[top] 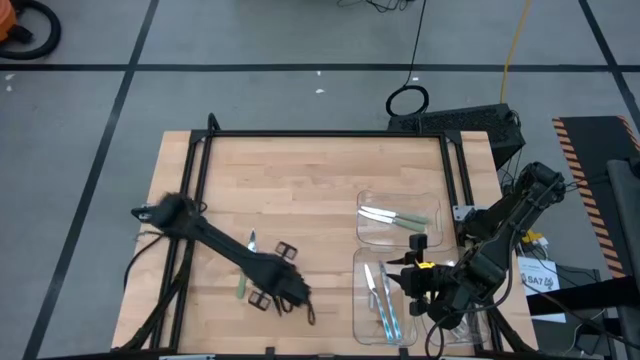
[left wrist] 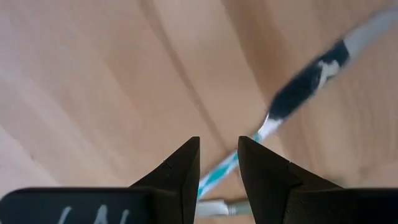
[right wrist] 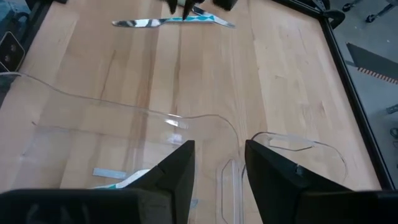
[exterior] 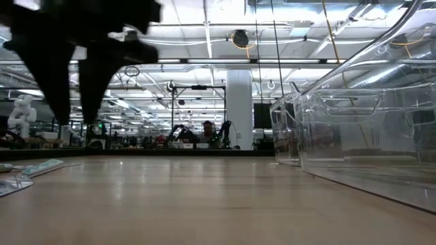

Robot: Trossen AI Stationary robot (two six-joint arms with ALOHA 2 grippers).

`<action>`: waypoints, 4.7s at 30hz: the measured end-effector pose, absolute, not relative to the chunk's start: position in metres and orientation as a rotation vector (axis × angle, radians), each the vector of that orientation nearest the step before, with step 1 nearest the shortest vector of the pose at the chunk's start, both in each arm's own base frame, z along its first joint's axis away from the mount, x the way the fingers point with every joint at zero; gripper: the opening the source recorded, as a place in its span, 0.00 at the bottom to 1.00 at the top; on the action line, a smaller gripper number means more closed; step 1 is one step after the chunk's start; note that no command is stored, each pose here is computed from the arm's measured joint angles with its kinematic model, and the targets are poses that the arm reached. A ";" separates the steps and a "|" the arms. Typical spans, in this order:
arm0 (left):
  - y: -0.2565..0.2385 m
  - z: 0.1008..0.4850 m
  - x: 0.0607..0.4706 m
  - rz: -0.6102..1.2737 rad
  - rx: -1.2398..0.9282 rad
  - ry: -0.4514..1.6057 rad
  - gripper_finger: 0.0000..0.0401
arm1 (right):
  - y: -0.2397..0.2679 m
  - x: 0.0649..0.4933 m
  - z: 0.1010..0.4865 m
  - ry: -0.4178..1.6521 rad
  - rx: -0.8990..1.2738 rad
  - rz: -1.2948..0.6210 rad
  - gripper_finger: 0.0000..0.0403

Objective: Sort silverware by color (type)
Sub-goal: Put the blue knife into the bottom left transparent bin

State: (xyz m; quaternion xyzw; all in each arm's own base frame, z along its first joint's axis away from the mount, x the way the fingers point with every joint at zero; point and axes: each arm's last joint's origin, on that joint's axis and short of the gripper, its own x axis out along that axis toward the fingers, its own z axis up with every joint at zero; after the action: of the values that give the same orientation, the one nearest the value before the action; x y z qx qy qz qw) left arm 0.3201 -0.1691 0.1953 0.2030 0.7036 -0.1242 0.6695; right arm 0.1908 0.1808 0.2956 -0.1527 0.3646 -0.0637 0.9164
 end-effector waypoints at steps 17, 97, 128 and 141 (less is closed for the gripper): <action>-0.127 0.165 0.231 -0.359 0.541 1.507 0.29 | 0.180 0.192 0.297 0.713 -0.294 -0.179 0.34; -0.167 0.255 0.346 -0.329 0.714 0.828 0.08 | 0.179 0.192 0.297 0.689 -0.292 -0.216 0.34; -0.108 0.271 0.391 -0.421 0.433 0.443 0.08 | 0.170 0.186 0.278 0.669 -0.312 -0.323 0.34; -0.134 0.287 0.394 -0.524 0.275 0.075 0.09 | 0.170 0.188 0.299 0.559 -0.226 -0.368 0.34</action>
State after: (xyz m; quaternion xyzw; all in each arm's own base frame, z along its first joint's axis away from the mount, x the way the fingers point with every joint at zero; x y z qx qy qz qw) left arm 0.3940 -0.1340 0.2874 0.1354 0.0371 -0.2580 0.9559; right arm 0.1879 0.1698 0.2988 -0.1108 0.2739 -0.1803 0.9382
